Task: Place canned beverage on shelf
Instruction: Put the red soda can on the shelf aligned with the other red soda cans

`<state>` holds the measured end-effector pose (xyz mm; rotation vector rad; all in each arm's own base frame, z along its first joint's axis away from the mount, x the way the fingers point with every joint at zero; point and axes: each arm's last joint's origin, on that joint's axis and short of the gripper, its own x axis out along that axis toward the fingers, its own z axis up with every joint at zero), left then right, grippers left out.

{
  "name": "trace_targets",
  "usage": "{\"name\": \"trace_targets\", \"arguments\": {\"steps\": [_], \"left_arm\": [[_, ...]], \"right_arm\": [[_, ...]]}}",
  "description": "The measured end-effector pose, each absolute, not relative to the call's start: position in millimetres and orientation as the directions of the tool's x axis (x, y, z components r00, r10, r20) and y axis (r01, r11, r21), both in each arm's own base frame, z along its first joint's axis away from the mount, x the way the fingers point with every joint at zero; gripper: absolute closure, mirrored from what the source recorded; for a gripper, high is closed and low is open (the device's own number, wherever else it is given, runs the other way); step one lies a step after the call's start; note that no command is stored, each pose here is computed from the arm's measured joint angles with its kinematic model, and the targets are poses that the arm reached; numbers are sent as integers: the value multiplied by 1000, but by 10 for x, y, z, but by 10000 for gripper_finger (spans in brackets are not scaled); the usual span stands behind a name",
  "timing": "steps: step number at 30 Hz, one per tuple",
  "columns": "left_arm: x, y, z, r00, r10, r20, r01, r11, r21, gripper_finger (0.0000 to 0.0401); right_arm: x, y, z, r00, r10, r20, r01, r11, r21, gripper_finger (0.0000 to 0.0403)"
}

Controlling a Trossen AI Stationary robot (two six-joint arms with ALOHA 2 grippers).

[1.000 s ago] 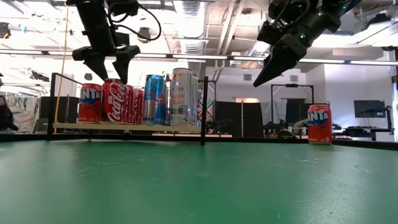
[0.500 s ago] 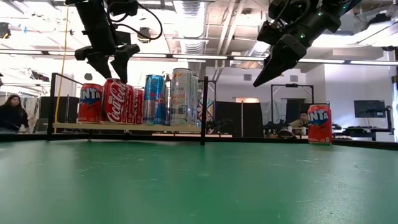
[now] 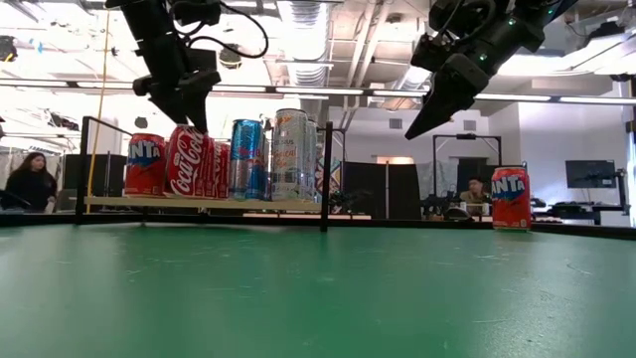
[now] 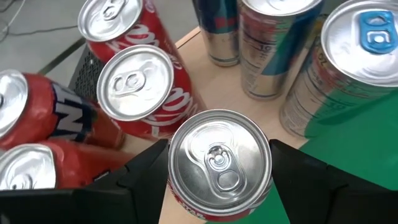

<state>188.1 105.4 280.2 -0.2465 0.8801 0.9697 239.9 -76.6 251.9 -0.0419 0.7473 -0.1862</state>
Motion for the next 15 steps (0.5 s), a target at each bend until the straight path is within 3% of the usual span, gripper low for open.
{"name": "trace_targets", "arguments": {"steps": [15], "left_arm": [[1757, 1066, 2891, 300, 604, -738, -793, 588, 159, 164]], "right_arm": [[2394, -764, 2513, 713, -182, -678, 170, 982, -84, 30]]}}
